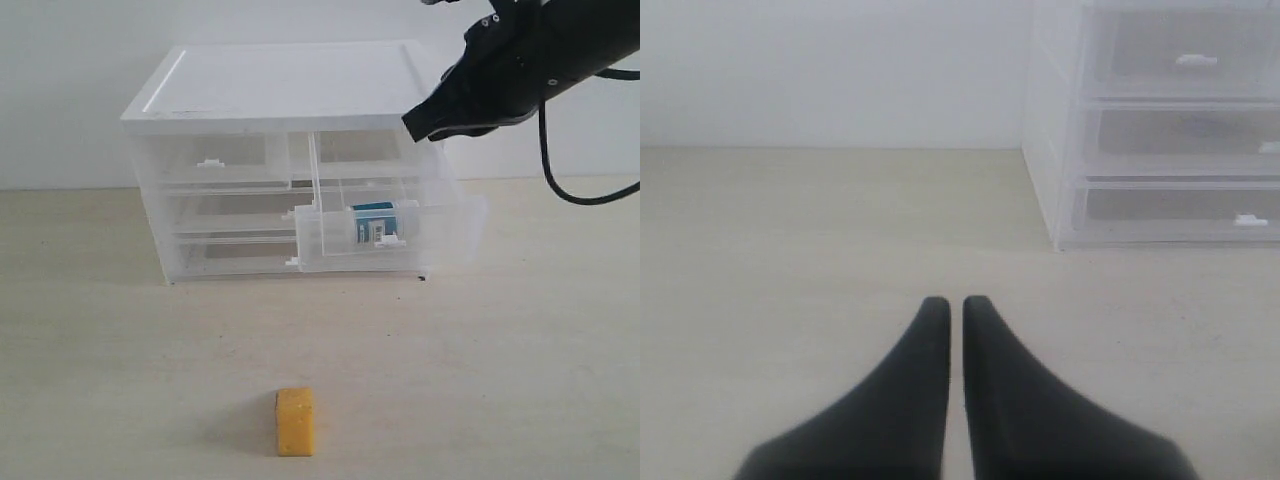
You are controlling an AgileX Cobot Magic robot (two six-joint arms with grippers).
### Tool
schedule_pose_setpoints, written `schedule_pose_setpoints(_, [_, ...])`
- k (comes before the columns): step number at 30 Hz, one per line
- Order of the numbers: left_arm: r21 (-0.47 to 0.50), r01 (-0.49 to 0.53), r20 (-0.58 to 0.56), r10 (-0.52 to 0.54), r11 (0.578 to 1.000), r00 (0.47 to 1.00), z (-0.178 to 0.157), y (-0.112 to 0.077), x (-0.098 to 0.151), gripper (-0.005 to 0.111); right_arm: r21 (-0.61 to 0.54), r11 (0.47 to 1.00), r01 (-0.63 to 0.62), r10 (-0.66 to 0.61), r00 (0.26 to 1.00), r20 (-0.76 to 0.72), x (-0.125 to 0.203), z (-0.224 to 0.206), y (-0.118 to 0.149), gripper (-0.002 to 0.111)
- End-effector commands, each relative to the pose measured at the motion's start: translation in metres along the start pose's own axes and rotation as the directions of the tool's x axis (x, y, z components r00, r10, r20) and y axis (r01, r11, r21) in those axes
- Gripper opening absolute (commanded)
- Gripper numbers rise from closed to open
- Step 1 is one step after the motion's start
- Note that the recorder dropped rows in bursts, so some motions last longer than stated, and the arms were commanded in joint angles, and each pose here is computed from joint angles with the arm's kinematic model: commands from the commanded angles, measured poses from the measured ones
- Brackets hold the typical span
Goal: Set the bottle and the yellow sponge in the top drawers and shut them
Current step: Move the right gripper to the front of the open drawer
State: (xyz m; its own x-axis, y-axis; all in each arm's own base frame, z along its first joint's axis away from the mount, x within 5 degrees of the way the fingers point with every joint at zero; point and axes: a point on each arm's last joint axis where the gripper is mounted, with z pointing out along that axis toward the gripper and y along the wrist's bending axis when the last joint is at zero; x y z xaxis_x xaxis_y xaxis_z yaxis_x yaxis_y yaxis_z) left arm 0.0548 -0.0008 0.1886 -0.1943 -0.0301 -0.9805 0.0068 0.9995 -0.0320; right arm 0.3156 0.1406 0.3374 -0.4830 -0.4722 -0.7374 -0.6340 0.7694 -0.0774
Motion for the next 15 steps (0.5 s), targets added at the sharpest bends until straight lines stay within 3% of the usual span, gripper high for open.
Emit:
schedule_pose_setpoints(1, [-0.002,0.007,0.003,-0.007,1.000,1.000,0.000,0.000,0.001,0.004,-0.078,0.996,-0.033,0.022,0.991,-0.132,0.011,-0.014,0.009,0.000])
schedule_pose_setpoints(4, [-0.002,0.007,0.003,-0.007,1.000,1.000,0.000,0.000,0.001,0.004,-0.191,0.981,-0.026,-0.029,0.960,-0.280,0.023,-0.016,0.030,0.000])
schedule_pose_setpoints(8, [-0.002,0.007,0.003,-0.007,1.000,1.000,0.000,0.000,0.001,0.004,-0.266,0.961,0.074,-0.149,0.951,-0.272,0.026,-0.006,0.061,0.000])
schedule_pose_setpoints(15, [-0.002,0.007,0.005,-0.007,1.000,1.000,0.000,0.000,0.000,0.004,-0.246,0.962,0.118,-0.181,0.951,-0.250,0.027,0.028,0.058,0.000])
